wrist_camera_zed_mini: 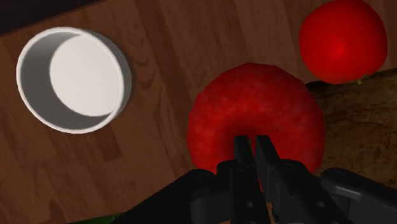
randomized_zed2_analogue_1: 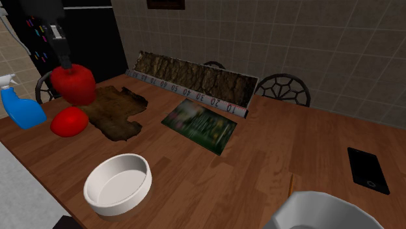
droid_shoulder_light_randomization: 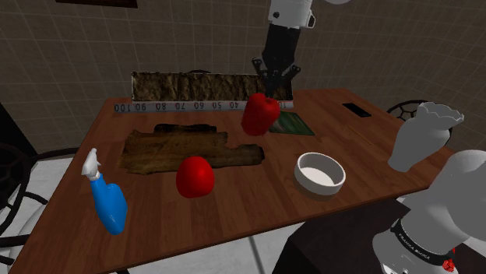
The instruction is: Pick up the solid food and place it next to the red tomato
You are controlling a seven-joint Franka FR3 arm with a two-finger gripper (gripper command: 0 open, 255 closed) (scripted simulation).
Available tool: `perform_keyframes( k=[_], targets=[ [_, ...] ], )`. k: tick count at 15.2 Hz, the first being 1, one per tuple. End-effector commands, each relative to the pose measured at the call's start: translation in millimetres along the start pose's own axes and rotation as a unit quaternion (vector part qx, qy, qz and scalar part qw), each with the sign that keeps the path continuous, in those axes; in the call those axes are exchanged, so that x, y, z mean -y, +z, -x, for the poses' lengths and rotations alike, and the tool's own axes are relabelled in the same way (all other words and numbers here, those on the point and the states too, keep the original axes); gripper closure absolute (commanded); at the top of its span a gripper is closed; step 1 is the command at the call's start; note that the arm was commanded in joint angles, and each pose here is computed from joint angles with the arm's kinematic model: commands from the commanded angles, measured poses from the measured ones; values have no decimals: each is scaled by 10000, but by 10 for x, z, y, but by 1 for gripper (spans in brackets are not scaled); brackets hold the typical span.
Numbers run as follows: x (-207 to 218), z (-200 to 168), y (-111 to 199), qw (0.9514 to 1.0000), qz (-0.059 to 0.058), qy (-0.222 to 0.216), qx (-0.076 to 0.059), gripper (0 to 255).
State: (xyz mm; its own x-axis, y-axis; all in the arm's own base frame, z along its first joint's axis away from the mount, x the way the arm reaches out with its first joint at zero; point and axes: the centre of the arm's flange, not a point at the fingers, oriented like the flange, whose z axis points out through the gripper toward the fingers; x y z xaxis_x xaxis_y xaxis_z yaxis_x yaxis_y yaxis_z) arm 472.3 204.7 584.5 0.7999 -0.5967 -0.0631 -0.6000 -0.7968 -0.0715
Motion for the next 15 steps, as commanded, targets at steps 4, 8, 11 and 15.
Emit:
perform_keyframes(
  k=[4,8,11,15],
  targets=[
    [452,474,82,10000,-5,8,0,255],
    [812,858,131,10000,-5,8,0,255],
    [1082,1145,167,10000,-5,8,0,255],
    [1442,1528,216,10000,-5,8,0,255]
  ],
)
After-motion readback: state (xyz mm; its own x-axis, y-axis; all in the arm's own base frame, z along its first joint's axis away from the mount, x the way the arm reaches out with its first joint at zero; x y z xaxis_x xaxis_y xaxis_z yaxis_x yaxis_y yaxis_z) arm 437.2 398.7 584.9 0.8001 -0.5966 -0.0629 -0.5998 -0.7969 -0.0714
